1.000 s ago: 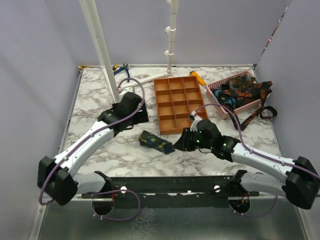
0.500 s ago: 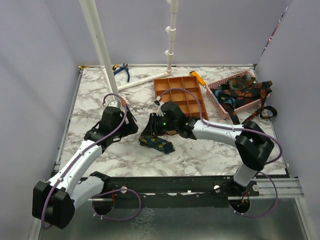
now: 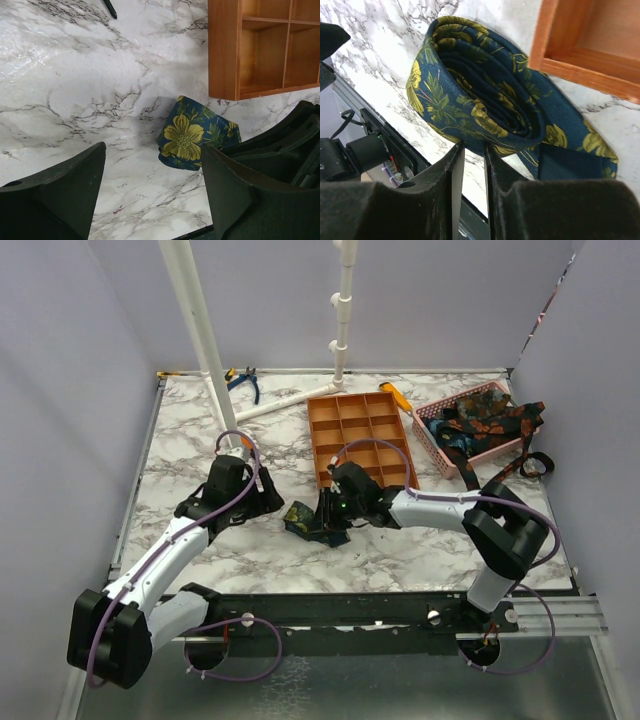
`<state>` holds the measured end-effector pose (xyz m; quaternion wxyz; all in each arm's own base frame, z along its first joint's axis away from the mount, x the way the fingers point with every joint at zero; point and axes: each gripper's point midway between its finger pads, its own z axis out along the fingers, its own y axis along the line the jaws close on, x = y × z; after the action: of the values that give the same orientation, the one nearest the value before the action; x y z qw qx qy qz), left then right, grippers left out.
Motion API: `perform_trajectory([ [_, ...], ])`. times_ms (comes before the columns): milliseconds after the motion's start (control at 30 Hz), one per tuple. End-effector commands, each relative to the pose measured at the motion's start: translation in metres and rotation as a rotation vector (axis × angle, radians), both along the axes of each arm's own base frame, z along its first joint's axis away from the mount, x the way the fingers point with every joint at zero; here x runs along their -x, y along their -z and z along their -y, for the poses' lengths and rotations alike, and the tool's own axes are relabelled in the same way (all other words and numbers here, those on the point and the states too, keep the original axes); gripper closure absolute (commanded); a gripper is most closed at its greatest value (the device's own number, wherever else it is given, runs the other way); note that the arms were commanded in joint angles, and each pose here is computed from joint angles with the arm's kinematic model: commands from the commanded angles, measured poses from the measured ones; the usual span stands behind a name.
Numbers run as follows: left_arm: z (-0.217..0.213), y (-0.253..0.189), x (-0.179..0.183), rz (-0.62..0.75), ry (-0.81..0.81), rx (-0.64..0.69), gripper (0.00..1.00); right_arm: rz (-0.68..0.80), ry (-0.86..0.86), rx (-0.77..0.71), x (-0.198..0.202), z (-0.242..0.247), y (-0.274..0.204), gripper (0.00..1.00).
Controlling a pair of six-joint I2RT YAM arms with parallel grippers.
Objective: Roll the ties
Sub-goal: Roll the tie at the center of the board.
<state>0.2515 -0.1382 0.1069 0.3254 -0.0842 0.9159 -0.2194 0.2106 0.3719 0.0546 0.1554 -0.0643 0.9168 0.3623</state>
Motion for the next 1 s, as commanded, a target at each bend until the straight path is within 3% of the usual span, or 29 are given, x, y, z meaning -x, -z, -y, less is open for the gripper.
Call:
perform_trajectory([
  [0, 0.011, 0.004, 0.003, -0.016, 0.045, 0.053, 0.23, -0.003, 0.05, 0.045, -0.003, 0.024, 0.012, 0.74],
  [467, 0.021, 0.01, -0.002, -0.041, 0.078, 0.079, 0.14, 0.048, 0.034, 0.023, -0.004, 0.047, 0.009, 0.73],
  [767, 0.004, 0.008, -0.005, 0.002, -0.084, 0.085, 0.16, 0.15, -0.02, 0.064, -0.013, 0.051, -0.024, 0.73],
  [967, -0.014, -0.015, -0.008, 0.122, -0.193, 0.096, 0.19, 0.287, -0.063, 0.003, -0.016, 0.051, -0.06, 0.71],
])
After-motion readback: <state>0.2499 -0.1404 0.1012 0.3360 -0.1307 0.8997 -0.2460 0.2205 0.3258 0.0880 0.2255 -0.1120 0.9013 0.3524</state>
